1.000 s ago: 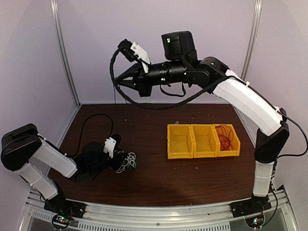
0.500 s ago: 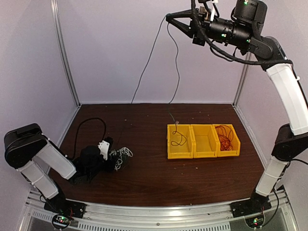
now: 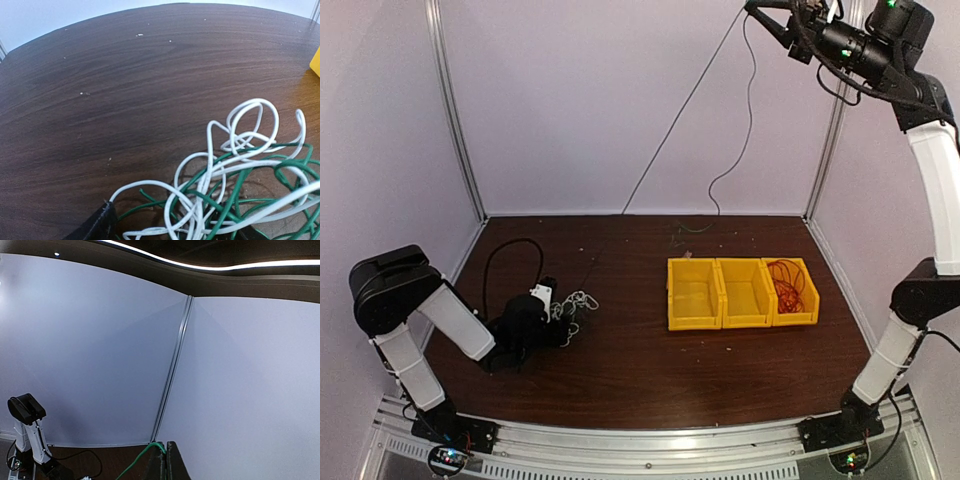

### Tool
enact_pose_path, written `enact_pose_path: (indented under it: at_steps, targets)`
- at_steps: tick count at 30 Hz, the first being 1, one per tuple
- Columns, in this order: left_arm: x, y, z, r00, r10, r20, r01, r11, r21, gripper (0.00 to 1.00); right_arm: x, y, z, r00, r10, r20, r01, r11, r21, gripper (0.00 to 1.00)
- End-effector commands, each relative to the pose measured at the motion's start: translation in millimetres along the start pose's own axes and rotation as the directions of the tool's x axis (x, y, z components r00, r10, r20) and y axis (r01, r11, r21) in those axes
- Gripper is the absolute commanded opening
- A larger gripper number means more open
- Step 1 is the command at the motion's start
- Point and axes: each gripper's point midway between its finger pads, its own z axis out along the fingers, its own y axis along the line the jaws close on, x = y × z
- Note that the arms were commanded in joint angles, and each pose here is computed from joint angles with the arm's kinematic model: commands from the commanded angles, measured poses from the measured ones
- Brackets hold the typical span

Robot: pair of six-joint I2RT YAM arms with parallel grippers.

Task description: Untangle the cables

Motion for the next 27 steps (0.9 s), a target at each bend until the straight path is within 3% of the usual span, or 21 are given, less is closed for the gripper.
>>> enact_pose_path:
  at_steps: [1,6,20,23,27]
  targets:
    - [26.5,16.9,2.1,0.996,0.020,-0.090,-0.027,0.997,-0.076,0.70,-77.2,10.8,-46.9,0.980,-0.101,0.170,0.098,0.995,0.022,0.00]
    - [26.2,20.9,2.2,0.996,0.009,-0.091,-0.018,0.995,-0.100,0.69,-87.7,8.6,-59.0,0.977,-0.095,0.192,0.093,0.995,0.019,0.00]
    - [43.0,41.7,9.5,0.981,-0.093,-0.172,0.054,0.975,-0.217,0.78,-119.4,13.8,-93.1,0.961,-0.148,0.234,0.151,0.989,0.006,0.00]
    - [48.7,47.1,11.7,0.975,-0.114,-0.193,0.061,0.964,-0.259,0.86,-125.8,19.4,-99.1,0.959,-0.128,0.253,0.144,0.989,-0.045,0.00]
    - [36.0,41.8,9.0,0.979,-0.126,-0.157,0.089,0.970,-0.226,0.85,-99.9,28.9,-90.4,0.976,0.059,0.210,-0.005,0.968,-0.249,0.00]
